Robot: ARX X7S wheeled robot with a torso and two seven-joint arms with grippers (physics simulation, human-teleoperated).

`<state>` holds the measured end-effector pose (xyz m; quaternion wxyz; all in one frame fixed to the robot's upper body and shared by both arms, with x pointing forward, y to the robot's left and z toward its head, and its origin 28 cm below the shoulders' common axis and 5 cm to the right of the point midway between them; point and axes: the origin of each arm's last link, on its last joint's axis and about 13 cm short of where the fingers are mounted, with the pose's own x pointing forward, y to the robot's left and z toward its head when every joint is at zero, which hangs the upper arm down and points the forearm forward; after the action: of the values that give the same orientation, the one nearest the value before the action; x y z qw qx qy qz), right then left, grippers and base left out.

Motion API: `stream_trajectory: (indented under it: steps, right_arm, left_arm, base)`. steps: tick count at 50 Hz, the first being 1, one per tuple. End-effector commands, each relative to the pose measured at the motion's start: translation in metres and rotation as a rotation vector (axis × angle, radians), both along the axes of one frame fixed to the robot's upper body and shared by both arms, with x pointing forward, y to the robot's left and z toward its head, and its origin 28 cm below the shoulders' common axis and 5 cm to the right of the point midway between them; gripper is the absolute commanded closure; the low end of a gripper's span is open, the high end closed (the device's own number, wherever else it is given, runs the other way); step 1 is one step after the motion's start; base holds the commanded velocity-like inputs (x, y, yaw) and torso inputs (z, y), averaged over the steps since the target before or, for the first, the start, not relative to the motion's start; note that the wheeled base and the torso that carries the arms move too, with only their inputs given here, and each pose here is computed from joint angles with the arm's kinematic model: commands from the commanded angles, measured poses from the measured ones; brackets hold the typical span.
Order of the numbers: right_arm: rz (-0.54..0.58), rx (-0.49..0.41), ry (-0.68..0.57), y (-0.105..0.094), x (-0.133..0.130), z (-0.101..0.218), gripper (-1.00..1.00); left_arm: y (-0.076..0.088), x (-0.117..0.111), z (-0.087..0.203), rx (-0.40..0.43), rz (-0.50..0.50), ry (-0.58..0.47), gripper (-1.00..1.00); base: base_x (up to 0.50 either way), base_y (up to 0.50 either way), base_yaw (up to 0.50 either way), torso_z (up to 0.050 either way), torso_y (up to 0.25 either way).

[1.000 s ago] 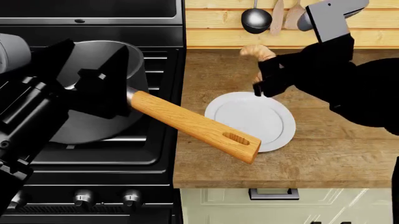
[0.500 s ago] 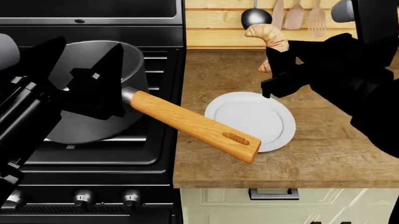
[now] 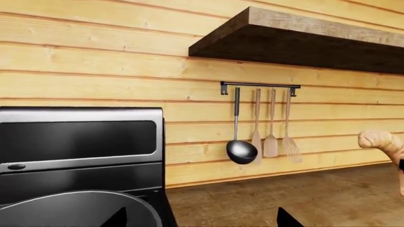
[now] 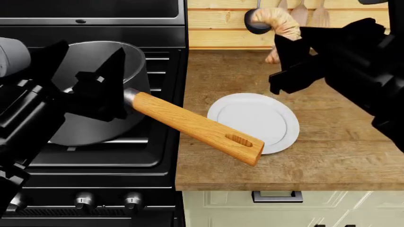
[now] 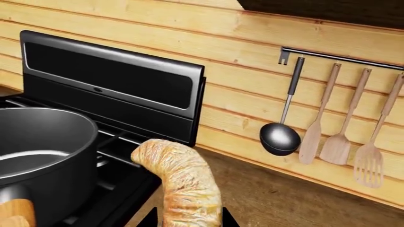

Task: Pick the croissant and place it on the pan. Then turn on the stove to warm the croissant.

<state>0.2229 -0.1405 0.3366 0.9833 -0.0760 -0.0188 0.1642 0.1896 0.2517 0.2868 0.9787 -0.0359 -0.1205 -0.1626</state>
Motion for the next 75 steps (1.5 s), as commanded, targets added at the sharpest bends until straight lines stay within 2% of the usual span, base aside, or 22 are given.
stream_trajectory:
  steps: [1,13,50,75]
  right_arm:
    - [0.007,0.005,-0.016,0.001,-0.005,0.006,1.00]
    - [0.017,-0.015,-0.029,0.003,-0.007,0.009,1.00]
    - [-0.010,-0.053,-0.050,0.004,-0.014,0.023,1.00]
    - [-0.008,-0.031,-0.041,0.002,-0.012,0.019,1.00]
  left_arm:
    - [0.000,0.002,-0.001,0.002,0.001,0.005,-1.00]
    - [0.000,0.001,-0.001,-0.001,0.002,0.004,-1.00]
    - [0.002,0.004,-0.003,-0.005,0.002,0.008,-1.00]
    - [0.001,0.005,-0.005,0.000,0.004,0.011,-1.00]
  base:
    - [0.00,0.00,0.00,0.000,0.000]
    - [0.00,0.02,0.00,0.000,0.000]
    - [0.00,0.50,0.00,0.000,0.000]
    - [0.00,0.44,0.00,0.000,0.000]
